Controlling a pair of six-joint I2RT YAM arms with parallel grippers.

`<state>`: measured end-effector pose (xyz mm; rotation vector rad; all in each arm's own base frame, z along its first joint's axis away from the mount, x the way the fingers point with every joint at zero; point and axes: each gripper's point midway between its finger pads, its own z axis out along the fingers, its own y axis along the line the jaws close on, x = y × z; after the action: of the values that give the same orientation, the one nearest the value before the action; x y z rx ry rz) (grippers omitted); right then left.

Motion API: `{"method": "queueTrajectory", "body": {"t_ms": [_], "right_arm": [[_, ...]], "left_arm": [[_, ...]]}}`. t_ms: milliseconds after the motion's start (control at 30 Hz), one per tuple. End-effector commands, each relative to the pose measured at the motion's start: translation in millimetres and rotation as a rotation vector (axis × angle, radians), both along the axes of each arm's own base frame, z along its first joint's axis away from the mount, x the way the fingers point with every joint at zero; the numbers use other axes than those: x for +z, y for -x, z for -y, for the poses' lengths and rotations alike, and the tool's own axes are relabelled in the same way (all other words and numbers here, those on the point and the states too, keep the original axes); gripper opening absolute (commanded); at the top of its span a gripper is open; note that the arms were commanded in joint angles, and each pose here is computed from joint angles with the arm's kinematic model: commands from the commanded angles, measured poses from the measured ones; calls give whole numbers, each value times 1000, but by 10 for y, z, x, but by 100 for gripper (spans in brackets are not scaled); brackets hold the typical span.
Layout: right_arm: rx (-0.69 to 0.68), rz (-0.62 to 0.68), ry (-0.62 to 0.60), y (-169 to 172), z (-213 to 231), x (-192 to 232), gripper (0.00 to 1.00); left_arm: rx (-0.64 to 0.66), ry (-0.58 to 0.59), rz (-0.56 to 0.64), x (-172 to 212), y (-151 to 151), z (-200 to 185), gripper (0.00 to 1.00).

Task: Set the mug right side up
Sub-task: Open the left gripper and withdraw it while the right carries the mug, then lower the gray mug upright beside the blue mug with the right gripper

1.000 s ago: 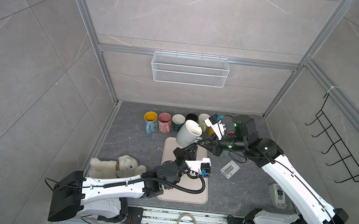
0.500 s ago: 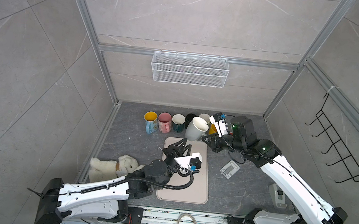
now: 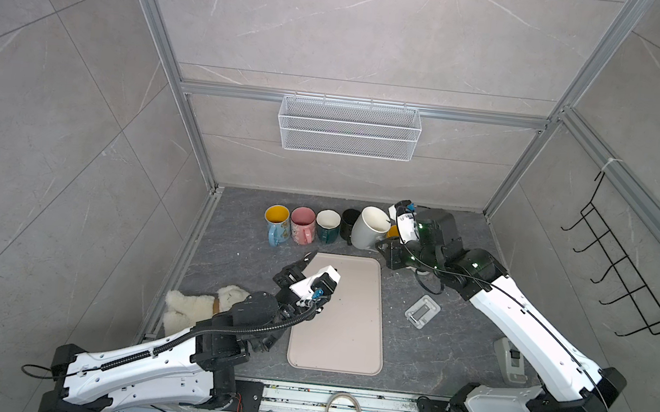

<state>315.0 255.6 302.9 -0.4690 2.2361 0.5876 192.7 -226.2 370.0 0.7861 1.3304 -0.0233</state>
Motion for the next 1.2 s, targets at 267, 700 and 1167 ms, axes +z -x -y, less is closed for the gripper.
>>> {"method": "queueTrajectory", "body": {"t_ms": [267,700,1167], "right_arm": [[216,13,-20,-140,-1201,-20,0],[342,-100,23,-105,-1891,-440,0],[371,-191,148,-144,-2127,-1011,0]], "left_arm": [[131,365,-240,225,-22,-752,68],[108,392,-431,-56,-213,-542,73],[190,616,-680,-583,-877,-913,75]]}}
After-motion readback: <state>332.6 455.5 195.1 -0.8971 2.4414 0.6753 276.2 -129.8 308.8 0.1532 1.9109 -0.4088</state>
